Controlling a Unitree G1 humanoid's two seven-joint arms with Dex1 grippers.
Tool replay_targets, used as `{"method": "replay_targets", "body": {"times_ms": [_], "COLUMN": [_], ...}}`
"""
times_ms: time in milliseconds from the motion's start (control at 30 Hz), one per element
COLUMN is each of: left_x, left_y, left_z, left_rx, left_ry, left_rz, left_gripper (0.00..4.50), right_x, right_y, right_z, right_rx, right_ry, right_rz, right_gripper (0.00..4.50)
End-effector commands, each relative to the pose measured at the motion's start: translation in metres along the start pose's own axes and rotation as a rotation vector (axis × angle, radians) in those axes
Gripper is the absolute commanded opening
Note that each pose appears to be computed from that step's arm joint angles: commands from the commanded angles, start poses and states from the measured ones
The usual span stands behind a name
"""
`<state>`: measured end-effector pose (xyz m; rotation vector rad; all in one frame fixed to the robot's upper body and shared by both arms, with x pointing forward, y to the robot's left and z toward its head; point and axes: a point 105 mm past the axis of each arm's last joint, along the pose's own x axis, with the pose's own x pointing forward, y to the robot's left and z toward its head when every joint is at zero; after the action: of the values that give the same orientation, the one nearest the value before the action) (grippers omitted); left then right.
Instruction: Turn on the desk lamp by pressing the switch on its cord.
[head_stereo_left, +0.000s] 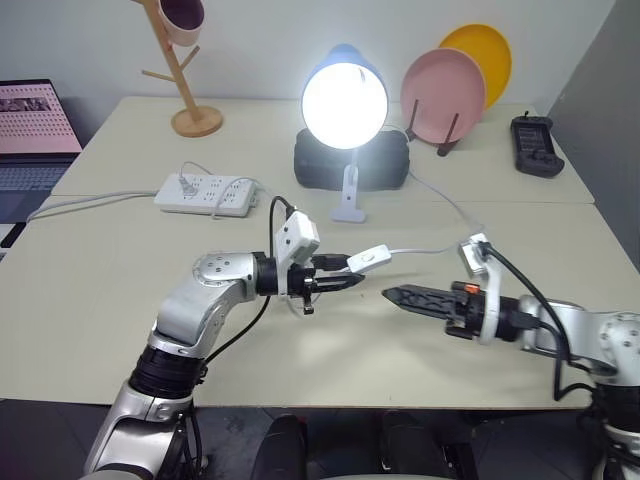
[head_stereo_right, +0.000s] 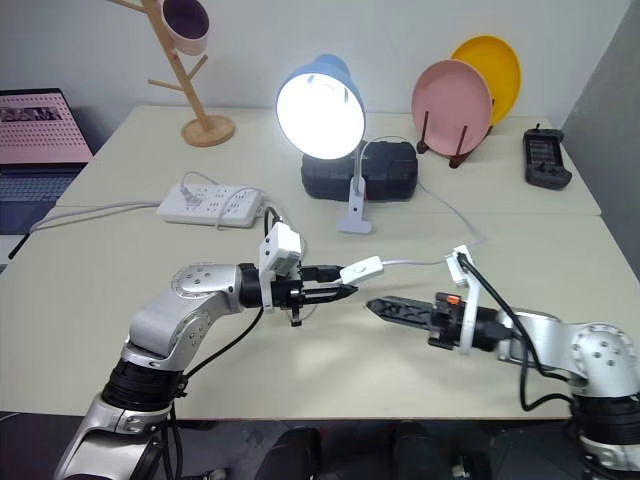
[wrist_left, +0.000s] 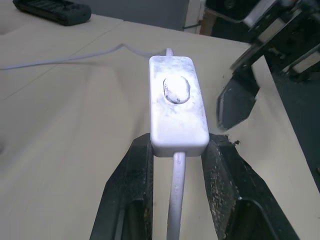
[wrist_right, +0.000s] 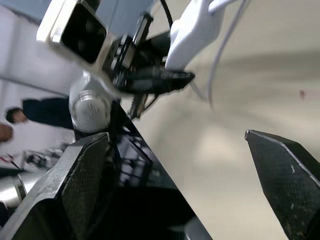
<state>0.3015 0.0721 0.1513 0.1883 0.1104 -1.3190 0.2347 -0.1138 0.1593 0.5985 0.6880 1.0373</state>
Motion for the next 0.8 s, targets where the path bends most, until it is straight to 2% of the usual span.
{"method": "replay_targets", "body": {"times_ms": [33, 167, 233, 367, 467, 533, 600, 800], "left_x": [-0.005, -0.008, -0.005, -0.001, 0.004, 0.005, 0.002, -0.022], "left_y": [0.006, 0.023, 0.028, 0.034, 0.036, 0.040, 0.045, 0.051], "left_z": [0.009, -0.006, -0.015, -0.034, -0.044, -0.045, -0.037, -0.013], "left_rx": [0.062, 0.098, 0.106, 0.138, 0.133, 0.131, 0.132, 0.123], "left_ry": [-0.004, 0.093, 0.143, 0.215, 0.236, 0.235, 0.226, 0.197], "left_rz": [-0.001, 0.009, -0.005, -0.025, -0.050, -0.047, -0.051, -0.039], "left_gripper": [1.03, 1.03, 1.03, 1.03, 1.03, 1.73, 2.04, 3.40], "right_x": [-0.007, -0.011, -0.010, -0.012, -0.017, -0.019, -0.022, -0.025], "right_y": [0.003, 0.011, 0.010, 0.001, -0.007, -0.012, -0.019, -0.025], "right_z": [0.003, 0.016, 0.019, 0.023, 0.021, 0.019, 0.018, 0.021], "right_rx": [-0.206, -0.529, -0.611, -0.714, -0.716, -0.712, -0.713, -0.735], "right_ry": [0.037, 0.048, 0.023, -0.006, -0.033, -0.038, -0.037, -0.024], "right_rz": [-0.036, -0.082, -0.115, -0.185, -0.219, -0.229, -0.244, -0.239], "right_gripper": [4.50, 4.50, 4.50, 4.50, 4.50, 4.50, 4.50, 4.50]}}
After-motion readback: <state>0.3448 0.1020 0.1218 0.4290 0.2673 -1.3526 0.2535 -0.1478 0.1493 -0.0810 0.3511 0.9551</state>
